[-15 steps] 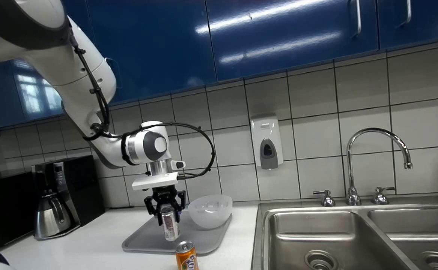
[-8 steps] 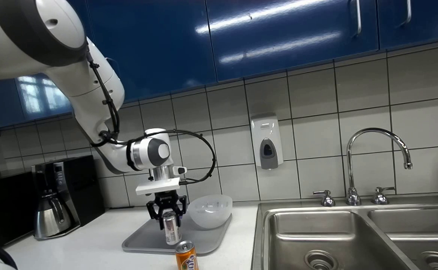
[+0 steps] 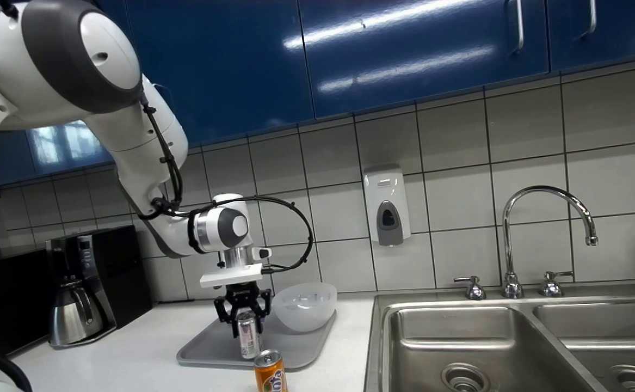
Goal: Put the cans on the tray.
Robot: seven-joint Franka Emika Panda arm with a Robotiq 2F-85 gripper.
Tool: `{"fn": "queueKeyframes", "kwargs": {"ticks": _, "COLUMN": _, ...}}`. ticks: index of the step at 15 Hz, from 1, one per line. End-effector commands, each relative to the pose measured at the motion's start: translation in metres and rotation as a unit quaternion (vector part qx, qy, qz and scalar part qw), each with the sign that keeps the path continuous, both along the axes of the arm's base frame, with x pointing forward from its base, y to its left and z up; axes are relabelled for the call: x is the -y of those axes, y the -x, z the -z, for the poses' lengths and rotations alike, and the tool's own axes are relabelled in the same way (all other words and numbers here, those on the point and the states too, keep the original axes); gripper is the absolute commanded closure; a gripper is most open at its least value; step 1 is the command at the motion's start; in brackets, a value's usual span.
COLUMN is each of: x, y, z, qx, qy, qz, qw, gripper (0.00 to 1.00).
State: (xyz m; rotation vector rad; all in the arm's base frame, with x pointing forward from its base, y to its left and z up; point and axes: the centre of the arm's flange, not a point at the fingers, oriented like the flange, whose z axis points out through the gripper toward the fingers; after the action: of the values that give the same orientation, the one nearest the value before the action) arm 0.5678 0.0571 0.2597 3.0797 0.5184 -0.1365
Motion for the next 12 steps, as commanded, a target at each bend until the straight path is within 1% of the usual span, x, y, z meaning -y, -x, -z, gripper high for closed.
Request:
{"fn": "queueKeyframes", "kwargs": {"ticks": 1, "x": -0.003, "y": -0.018, "z": -0.002, "qx": -0.006, "qy": -0.003, "qz": -0.011, "qw": 0.9999, "gripper": 0.62}}
{"fn": "queueKeyframes", "kwargs": {"ticks": 7, "x": -0.009, "y": -0.023, "z": 0.003, "qx": -0.013, "qy": -0.004, "qz": -0.014, "qw": 0.9998, "gripper": 0.62}}
{"fn": "queueKeyframes", "kwargs": {"ticks": 8, "x": -0.009, "y": -0.023, "z": 0.002, "qx": -0.017, "qy": -0.005, "qz": -0.017, "qw": 0.9997, "gripper": 0.12}}
{"fn": "queueKeyframes", "kwargs": {"ticks": 9, "x": -0.009, "y": -0.022, "z": 0.001, "qx": -0.020, "qy": -0.005, "qz": -0.016, "qw": 0.9997, "gripper": 0.11}}
{"fn": "queueKeyframes", "kwargs": {"ticks": 11, "x": -0.009, "y": -0.020, "z": -0.006, "qx": -0.026, "qy": -0.003, "qz": -0.017, "qw": 0.9995, "gripper": 0.01}}
{"fn": "queueKeyframes", "kwargs": {"ticks": 12, "x": -0.008, "y": -0.019, "z": -0.011, "qx": -0.029, "qy": -0.002, "qz": -0.019, "qw": 0.9994, "gripper": 0.00}}
